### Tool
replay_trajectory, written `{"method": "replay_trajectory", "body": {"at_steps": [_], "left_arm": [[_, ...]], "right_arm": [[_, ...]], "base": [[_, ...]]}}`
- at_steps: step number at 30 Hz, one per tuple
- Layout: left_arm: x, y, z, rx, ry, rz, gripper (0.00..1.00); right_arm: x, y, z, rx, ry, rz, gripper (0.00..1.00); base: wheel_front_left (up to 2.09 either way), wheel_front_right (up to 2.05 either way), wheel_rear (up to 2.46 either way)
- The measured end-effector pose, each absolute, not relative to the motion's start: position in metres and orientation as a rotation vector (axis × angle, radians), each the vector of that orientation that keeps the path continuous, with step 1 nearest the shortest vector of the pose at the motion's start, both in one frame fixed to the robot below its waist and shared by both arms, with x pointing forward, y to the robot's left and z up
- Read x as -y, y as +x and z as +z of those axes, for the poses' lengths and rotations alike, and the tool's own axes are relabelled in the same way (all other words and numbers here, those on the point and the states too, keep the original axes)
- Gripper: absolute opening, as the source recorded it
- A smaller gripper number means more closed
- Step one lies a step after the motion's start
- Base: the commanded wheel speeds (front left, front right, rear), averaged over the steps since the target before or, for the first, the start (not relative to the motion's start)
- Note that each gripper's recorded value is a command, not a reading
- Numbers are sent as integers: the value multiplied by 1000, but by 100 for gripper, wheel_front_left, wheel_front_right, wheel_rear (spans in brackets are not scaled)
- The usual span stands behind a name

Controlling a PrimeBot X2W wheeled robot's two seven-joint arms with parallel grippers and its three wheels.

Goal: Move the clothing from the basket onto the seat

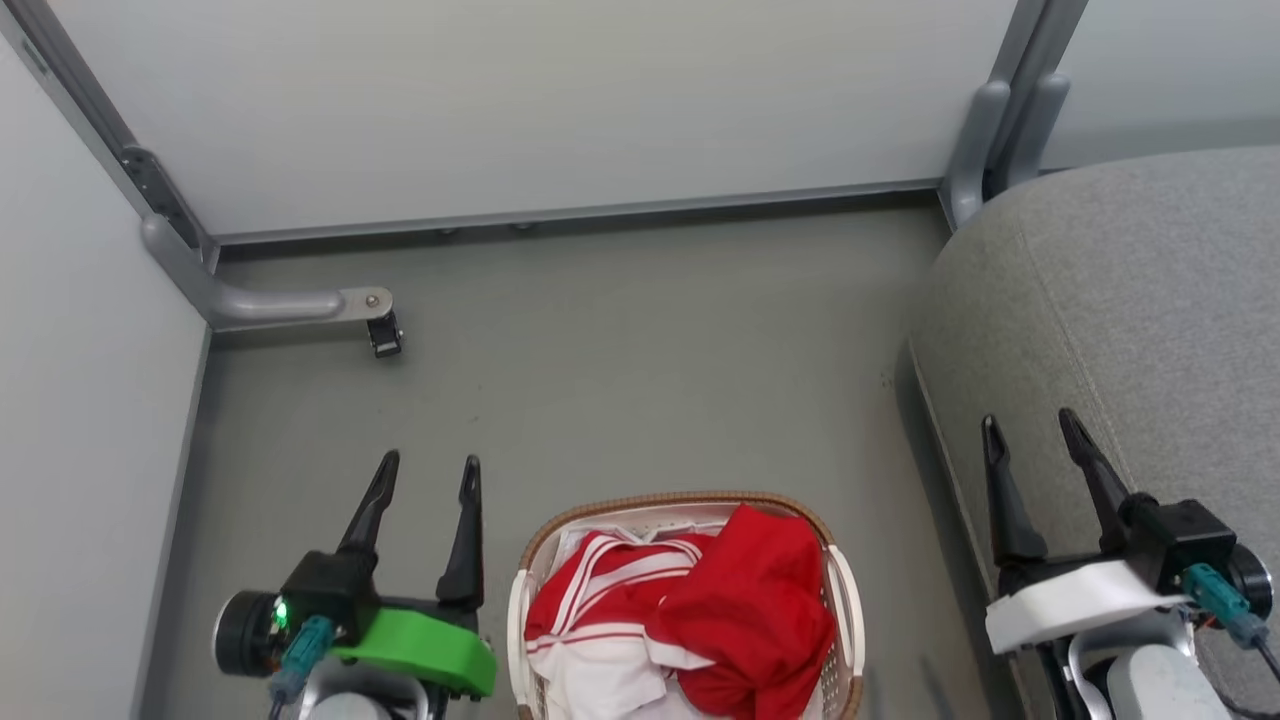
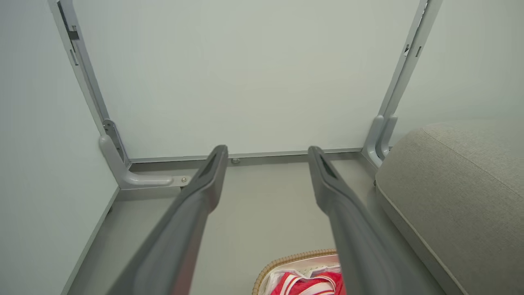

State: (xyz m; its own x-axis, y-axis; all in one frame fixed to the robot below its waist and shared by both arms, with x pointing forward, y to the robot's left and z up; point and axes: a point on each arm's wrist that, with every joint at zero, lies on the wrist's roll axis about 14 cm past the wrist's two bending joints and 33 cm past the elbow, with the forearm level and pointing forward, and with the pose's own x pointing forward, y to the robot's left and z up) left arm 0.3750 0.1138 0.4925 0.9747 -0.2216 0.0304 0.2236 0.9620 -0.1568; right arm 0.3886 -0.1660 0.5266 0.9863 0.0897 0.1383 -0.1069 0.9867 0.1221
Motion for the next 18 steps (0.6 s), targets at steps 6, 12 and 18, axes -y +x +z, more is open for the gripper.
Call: {"method": "replay_trajectory", "body": {"at_steps": [6, 12, 18], "left_arm": [[-75, 407, 481, -21, -110, -368, 100], [-27, 432, 437, -134, -31, -542, 100], [16, 432, 357, -335, 24, -754, 100]], "right_arm": [[175, 420, 528, 150, 122, 73, 100], [184, 456, 518, 152, 118, 48, 100], [193, 494, 489, 121, 118, 20, 100]], "base": [[0, 0, 0], [0, 0, 0], [0, 0, 0]]}}
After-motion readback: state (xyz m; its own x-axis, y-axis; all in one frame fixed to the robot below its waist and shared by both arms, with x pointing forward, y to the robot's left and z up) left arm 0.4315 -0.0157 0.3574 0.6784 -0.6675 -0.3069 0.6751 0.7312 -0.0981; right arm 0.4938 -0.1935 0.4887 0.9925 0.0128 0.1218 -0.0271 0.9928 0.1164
